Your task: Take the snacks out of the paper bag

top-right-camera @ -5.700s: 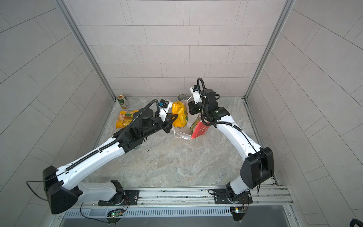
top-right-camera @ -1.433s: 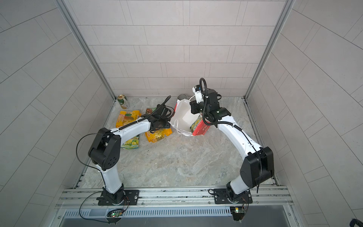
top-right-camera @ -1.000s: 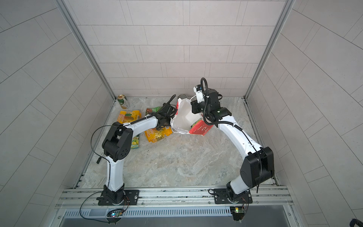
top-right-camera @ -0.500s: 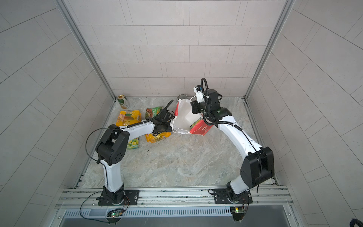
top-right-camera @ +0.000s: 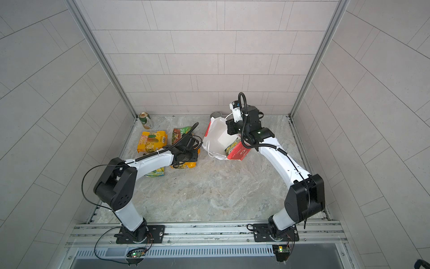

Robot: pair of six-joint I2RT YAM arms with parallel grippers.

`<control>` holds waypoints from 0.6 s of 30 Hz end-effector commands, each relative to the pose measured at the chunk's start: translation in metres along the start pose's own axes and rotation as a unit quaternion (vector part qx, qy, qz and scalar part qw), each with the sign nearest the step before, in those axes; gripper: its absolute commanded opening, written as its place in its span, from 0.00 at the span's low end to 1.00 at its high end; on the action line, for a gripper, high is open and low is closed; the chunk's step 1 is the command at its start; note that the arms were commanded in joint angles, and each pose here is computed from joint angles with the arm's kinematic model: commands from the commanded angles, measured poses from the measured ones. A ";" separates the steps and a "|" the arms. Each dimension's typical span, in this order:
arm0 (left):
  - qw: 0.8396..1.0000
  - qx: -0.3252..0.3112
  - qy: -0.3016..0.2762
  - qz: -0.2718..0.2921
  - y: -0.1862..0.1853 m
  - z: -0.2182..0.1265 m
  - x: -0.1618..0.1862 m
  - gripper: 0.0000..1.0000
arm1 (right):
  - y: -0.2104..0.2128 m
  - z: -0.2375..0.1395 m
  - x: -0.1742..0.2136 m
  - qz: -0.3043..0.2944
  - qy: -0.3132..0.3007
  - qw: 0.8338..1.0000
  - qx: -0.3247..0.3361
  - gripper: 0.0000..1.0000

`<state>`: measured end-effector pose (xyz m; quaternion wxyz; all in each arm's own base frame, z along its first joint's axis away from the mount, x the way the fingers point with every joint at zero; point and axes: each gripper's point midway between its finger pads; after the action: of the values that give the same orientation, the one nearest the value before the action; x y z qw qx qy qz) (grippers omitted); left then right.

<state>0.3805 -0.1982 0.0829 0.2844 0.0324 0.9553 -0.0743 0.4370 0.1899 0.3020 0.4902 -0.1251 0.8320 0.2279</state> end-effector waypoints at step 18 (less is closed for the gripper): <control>0.994 -0.080 0.052 0.049 0.054 0.032 -0.061 0.81 | 0.006 -0.016 -0.017 -0.003 -0.032 0.999 -0.009 0.02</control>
<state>0.4641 -0.1487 0.0939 0.2833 0.0257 0.9587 0.0059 0.4355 0.1891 0.3044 0.4920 -0.1253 0.8305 0.2290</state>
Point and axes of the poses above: each gripper's point midway between its finger pads, its own z axis out along the fingers, its own y axis along the line the jaws close on, x = y × z, and after that the axes turned 1 degree about z, right-handed
